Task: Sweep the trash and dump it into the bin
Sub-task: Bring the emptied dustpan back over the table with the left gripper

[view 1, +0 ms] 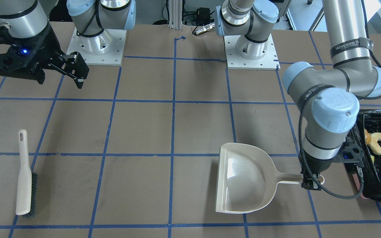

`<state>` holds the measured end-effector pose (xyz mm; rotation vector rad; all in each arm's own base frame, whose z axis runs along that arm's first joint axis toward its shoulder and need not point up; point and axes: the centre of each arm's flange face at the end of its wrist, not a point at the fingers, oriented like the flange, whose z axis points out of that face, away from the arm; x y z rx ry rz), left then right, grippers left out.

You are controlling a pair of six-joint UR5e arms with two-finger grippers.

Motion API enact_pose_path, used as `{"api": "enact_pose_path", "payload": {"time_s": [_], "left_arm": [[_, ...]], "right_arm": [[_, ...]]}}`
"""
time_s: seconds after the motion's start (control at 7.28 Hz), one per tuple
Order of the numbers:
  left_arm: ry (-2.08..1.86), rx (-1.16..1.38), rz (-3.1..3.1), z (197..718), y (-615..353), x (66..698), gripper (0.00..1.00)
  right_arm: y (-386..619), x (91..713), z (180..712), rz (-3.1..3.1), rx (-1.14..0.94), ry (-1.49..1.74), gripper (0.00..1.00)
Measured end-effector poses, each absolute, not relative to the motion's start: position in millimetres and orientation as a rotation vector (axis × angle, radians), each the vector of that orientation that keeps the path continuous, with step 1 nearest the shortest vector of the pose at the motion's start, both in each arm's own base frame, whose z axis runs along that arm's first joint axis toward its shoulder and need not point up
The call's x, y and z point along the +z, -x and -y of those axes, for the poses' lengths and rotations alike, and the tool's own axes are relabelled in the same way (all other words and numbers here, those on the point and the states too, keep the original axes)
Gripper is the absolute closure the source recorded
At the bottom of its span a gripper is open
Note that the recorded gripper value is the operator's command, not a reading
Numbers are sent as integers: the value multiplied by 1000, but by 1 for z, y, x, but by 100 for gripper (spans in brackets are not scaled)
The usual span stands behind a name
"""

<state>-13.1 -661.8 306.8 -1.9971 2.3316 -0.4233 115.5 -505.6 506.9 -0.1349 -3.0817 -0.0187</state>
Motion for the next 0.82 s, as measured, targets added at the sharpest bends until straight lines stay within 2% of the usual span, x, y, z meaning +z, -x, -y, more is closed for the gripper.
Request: {"api": "enact_pose_path", "payload": {"time_s": [0.14,0.27,0.41,0.69,0.82], "left_arm": [[2058,-356,-2316,666,-10,289,98],[2087,-318,-2301,669,-19,276,90],[2098,-293,-2290,671,-24,265,82],[2103,-246,-2268,667,-28,252,56],[2104,-229,-2260,664,-28,250,52]], "right_arm": [[-116,507,506,3082,-19,135,0],[-116,507,506,3082,-19,135,0],[-116,507,506,3082,-19,135,0],[-116,507,506,3082,-19,135,0],[-116,507,506,3082,-18,135,0]]}}
